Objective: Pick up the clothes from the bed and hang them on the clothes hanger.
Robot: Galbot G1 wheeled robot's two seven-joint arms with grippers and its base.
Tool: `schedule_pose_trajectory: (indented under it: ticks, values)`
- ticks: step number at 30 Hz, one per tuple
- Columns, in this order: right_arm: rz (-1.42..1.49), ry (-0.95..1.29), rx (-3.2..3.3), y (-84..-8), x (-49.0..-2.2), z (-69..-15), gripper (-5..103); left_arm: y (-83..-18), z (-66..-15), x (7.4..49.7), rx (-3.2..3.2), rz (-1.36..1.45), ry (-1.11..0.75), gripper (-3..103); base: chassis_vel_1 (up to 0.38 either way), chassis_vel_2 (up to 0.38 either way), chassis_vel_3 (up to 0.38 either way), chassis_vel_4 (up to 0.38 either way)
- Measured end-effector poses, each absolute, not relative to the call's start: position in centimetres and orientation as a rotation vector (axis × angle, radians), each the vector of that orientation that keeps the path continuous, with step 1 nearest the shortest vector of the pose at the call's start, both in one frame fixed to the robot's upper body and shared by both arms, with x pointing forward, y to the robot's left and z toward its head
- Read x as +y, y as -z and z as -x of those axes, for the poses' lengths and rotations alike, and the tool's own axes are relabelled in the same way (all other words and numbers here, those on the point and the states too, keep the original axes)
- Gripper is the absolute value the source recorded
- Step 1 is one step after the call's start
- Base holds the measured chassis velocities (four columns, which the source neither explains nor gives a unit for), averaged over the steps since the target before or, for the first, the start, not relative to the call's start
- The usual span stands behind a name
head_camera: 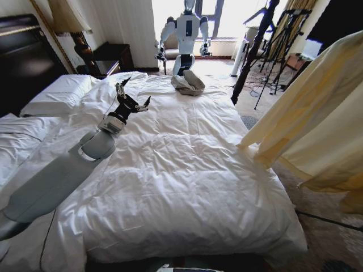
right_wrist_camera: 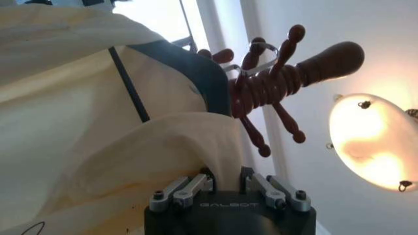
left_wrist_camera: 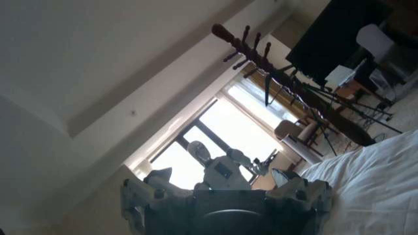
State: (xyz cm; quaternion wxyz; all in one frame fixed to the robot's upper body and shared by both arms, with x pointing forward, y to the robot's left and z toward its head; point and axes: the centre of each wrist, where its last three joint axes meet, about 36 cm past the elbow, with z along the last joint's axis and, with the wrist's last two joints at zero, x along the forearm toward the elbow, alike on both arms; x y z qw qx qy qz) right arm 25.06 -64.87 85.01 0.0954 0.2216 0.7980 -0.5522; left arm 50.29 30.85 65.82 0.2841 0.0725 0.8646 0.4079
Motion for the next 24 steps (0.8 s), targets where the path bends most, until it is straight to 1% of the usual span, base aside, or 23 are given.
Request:
schedule_pose_trajectory:
  ticks: [12, 24]
  values:
    - [-0.631, 1.641, 2.394, -85.4, -65.4, -29.8, 17, -65.4, -50.2, 30.8, 2.322, -0.197, -1.09, 100, 0.0, 0.0, 0.0, 0.0]
    - [-0.59, 1.685, 2.428, -83.7, -65.6, -31.0, 17, -65.0, -50.3, 30.9, 2.325, -0.195, -1.084, 100, 0.0, 0.0, 0.0, 0.0]
